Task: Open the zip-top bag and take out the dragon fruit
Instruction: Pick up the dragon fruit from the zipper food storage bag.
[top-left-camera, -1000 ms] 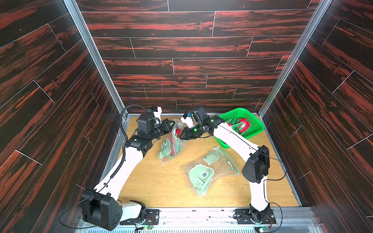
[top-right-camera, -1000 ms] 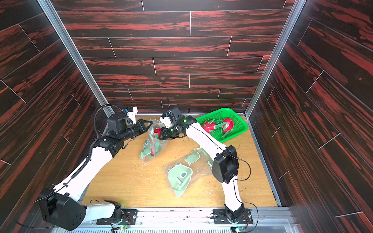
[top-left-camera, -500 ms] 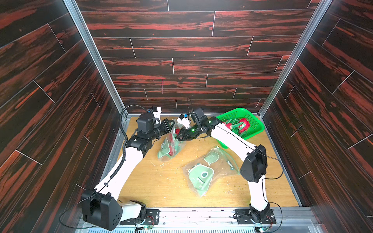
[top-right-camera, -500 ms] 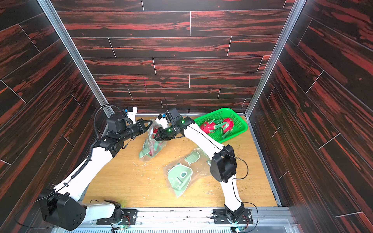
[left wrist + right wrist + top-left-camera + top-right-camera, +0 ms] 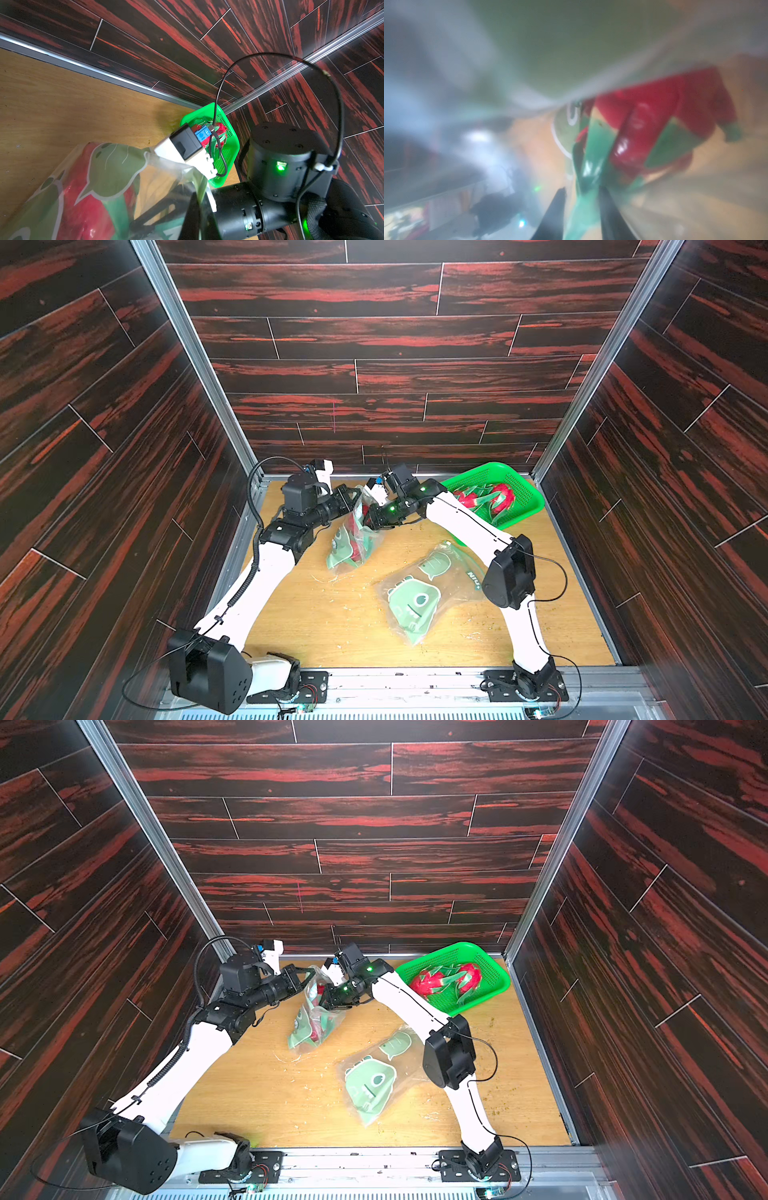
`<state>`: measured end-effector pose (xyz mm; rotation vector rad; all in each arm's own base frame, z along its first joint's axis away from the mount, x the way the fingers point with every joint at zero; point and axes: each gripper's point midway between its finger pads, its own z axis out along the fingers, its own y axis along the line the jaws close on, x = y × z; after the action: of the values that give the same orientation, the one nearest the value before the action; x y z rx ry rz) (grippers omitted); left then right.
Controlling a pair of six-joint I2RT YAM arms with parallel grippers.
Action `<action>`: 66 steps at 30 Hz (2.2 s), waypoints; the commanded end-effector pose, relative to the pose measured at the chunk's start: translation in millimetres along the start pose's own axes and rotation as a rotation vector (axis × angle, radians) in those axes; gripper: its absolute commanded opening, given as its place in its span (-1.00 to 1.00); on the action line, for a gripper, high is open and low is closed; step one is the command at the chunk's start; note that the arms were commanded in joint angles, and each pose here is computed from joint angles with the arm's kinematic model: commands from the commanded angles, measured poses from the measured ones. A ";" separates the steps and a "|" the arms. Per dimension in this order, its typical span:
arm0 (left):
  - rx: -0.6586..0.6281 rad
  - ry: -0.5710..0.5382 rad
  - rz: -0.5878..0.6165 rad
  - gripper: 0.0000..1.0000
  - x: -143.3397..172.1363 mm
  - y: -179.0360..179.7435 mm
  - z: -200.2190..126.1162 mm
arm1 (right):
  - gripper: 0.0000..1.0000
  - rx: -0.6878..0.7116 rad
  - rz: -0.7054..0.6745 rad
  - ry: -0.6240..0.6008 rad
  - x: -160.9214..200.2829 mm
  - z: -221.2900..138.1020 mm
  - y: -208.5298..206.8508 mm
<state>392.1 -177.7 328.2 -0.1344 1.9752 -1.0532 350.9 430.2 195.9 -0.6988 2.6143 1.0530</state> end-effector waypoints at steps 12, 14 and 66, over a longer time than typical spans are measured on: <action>0.057 -0.027 0.032 -1.00 -4.8 -14.7 -2.6 | -0.28 -0.142 -0.012 -0.001 2.7 -11.9 31.6; 0.060 -0.030 0.033 -1.00 -5.1 -15.8 -3.9 | -0.28 -0.149 -0.003 -0.013 -1.8 -9.1 32.6; 0.082 -0.015 0.042 -1.00 -1.6 -25.7 3.2 | -0.20 0.266 -0.025 0.030 8.7 -6.3 -36.0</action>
<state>388.6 -192.3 319.2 -0.1051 1.9952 -1.0844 367.5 399.6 189.9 -0.6717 2.6485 0.6912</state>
